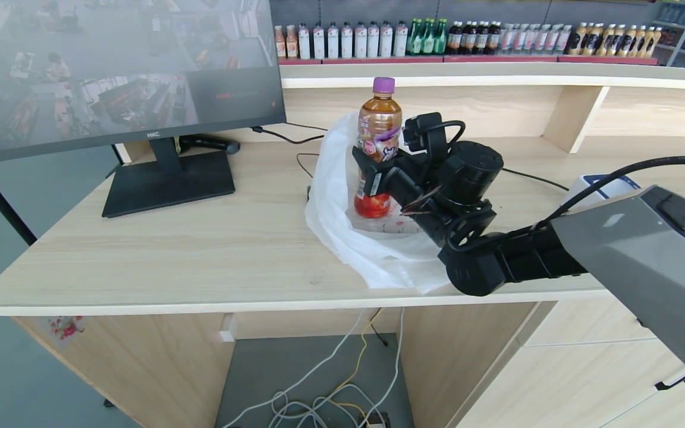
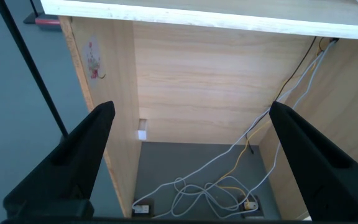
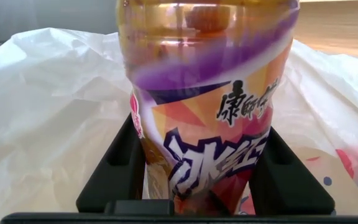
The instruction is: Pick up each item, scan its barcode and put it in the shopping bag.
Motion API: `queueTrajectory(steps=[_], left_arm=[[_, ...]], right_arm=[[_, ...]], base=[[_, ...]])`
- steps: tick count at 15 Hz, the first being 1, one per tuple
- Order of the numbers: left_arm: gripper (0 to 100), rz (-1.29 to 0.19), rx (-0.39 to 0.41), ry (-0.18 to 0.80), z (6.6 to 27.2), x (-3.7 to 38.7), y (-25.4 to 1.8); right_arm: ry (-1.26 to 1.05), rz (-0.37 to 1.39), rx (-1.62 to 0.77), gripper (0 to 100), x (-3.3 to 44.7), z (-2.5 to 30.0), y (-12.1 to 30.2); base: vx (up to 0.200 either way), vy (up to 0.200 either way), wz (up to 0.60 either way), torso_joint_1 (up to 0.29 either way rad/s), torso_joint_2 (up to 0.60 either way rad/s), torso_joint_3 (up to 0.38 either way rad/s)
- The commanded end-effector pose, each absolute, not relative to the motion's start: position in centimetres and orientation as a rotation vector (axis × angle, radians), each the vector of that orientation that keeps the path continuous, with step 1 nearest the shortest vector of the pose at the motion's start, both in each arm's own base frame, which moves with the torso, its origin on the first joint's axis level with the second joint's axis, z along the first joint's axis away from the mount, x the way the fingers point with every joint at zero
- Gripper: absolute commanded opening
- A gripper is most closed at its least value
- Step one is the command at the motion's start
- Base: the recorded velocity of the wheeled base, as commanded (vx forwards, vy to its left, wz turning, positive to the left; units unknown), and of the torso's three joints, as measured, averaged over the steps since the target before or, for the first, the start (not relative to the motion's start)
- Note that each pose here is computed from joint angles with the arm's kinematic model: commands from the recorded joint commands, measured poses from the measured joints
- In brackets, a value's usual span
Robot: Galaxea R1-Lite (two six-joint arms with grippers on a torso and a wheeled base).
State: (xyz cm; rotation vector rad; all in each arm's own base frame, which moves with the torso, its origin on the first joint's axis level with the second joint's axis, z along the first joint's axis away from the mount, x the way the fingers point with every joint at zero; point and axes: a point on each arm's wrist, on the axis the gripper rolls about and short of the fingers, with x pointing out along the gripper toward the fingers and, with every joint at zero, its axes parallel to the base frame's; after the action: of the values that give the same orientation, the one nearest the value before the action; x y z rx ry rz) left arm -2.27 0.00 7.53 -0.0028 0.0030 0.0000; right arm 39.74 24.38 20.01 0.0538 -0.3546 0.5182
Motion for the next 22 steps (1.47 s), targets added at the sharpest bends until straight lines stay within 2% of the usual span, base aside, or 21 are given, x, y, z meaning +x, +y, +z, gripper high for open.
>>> queueTrajectory(steps=[1,15,16,22], left_arm=[[100,0.0,-0.003,0.003,7.5,-2.3,0.0],[100,0.0,-0.003,0.003,7.5,-2.3,0.0],[100,0.0,-0.003,0.003,7.5,-2.3,0.0],[100,0.0,-0.003,0.003,7.5,-2.3,0.0]], right_arm=[[-0.345,0.521,0.045,0,39.8,19.6,24.6],[-0.325,0.53,0.019,0,39.2,18.6,24.8],[-0.325,0.529,0.018,100,39.1,18.7,24.8],[-0.361,0.523,0.027,100,38.5,20.4,24.3]], base=[[0.0,0.0,0.0,0.0,0.0,0.0],[0.0,0.0,0.0,0.0,0.0,0.0],[0.0,0.0,0.0,0.0,0.0,0.0],[0.0,0.0,0.0,0.0,0.0,0.0]])
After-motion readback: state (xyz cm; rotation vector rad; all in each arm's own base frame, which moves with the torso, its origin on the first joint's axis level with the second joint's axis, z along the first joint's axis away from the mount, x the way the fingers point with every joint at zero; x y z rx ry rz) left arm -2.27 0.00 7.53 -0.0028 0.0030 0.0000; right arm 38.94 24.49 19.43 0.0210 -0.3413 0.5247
